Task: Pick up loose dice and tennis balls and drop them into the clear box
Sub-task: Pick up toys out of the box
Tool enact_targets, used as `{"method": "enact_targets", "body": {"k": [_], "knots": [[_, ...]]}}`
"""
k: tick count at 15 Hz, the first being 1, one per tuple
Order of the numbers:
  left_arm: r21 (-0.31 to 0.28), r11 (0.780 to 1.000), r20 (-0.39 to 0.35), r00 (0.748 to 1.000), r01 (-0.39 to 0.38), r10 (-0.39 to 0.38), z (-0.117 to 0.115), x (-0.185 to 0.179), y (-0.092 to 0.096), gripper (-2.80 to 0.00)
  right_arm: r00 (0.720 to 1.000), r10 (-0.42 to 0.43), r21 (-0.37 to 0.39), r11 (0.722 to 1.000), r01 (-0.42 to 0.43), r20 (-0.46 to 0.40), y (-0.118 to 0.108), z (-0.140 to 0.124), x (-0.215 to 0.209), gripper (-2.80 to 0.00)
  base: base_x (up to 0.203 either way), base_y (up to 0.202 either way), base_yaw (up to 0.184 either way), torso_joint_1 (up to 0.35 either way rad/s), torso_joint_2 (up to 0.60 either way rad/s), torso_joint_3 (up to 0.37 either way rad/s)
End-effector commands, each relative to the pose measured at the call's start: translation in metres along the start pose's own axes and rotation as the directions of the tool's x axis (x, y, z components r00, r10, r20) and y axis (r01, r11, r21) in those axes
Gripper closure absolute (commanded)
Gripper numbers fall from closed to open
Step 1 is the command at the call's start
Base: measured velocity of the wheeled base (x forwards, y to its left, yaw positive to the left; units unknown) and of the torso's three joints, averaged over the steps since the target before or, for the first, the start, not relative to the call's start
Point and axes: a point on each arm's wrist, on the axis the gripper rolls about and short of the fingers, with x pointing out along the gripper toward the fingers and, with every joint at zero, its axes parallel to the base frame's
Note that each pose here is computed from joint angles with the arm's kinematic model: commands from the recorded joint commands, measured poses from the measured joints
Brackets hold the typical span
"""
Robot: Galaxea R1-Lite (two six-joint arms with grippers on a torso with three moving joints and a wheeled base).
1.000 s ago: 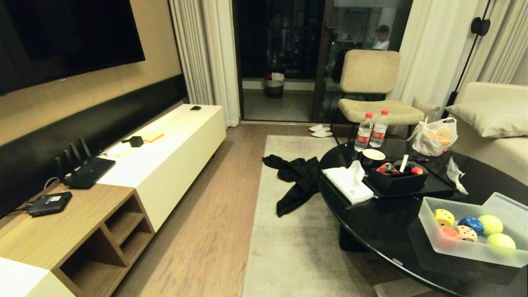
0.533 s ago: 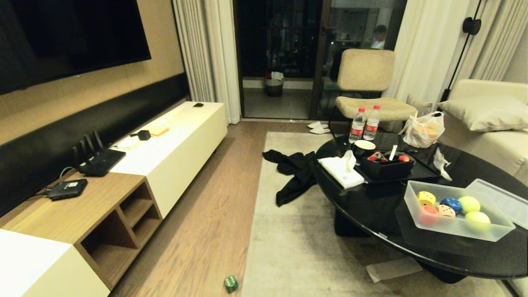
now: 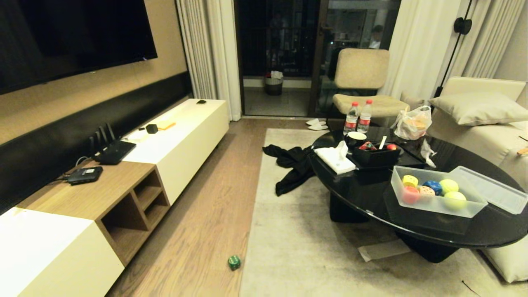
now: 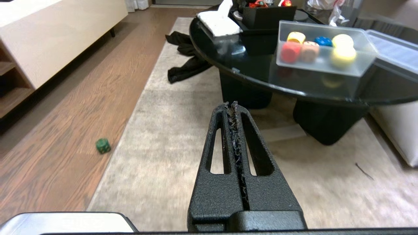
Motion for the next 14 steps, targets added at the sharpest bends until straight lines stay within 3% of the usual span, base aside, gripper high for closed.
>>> {"method": "enact_targets", "body": {"k": [1, 4, 14], "knots": [[0.000, 1.000, 0.000, 1.000, 0.000, 0.000, 0.0000, 0.0000, 0.0000, 0.00, 1.000, -0.001, 0.001, 1.000, 0.001, -0.001, 0.0000, 0.0000, 0.0001, 0.00, -0.225, 0.000, 0.031, -0.002, 0.00, 0.003], [0.000, 1.000, -0.001, 1.000, 0.000, 0.000, 0.0000, 0.0001, 0.0000, 0.00, 1.000, 0.000, 0.000, 1.000, 0.000, -0.001, 0.0000, 0.0000, 0.0001, 0.00, -0.172, 0.000, 0.020, -0.002, 0.00, 0.002], [-0.007, 1.000, 0.000, 1.000, 0.000, 0.000, -0.0003, 0.0001, 0.0000, 0.00, 1.000, 0.000, 0.001, 1.000, 0.000, -0.001, 0.0000, 0.0000, 0.0001, 0.00, 0.000, 0.000, 0.000, 0.000, 0.00, -0.017]]}}
